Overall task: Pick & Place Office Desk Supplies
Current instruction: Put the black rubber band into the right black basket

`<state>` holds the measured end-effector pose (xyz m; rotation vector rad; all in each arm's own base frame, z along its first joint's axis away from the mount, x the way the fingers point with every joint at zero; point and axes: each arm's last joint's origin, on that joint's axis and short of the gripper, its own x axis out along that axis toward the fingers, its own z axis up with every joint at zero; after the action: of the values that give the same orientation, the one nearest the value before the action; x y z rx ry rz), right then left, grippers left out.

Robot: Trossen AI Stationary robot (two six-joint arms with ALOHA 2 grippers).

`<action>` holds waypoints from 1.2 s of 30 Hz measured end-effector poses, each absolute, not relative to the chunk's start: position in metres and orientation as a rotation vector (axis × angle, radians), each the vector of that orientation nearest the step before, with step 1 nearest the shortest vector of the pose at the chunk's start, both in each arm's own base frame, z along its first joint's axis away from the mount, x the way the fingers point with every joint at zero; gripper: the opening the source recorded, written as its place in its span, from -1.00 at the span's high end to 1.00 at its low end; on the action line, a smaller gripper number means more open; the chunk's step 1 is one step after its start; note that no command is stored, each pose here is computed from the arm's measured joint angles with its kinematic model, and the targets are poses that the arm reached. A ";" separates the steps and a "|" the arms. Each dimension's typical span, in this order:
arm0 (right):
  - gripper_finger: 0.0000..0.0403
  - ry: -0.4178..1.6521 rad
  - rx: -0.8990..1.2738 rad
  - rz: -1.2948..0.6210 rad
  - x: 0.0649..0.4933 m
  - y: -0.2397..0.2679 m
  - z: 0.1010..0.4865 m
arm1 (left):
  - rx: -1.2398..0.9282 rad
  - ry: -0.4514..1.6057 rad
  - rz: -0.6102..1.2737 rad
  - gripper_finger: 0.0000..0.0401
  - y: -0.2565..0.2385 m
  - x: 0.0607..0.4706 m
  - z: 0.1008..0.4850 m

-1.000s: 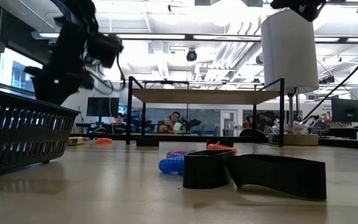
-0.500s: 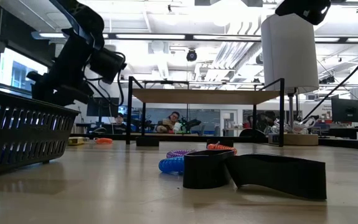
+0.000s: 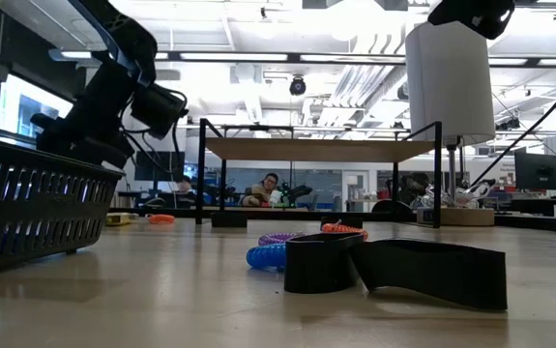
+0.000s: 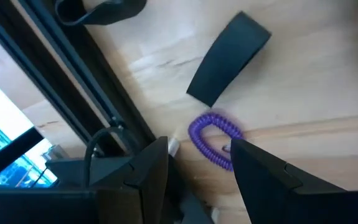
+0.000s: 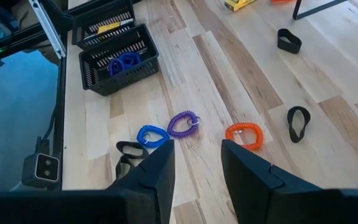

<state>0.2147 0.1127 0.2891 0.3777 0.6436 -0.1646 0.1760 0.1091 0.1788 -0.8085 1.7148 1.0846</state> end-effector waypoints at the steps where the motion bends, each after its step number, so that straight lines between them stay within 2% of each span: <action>1: 0.41 0.644 0.380 -0.165 0.215 0.113 0.289 | -0.811 1.704 1.082 0.18 0.109 0.176 0.177; 9: 0.41 0.636 0.380 -0.171 0.215 0.113 0.289 | -0.819 1.600 1.070 0.18 0.113 0.183 0.171; 36: 0.41 0.624 0.379 -0.187 0.215 0.112 0.290 | -0.855 1.489 1.159 0.18 0.118 0.174 0.147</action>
<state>0.2151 0.1120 0.2898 0.3793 0.6244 -0.1872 0.1742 0.1176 0.1470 -0.8549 1.4887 1.1594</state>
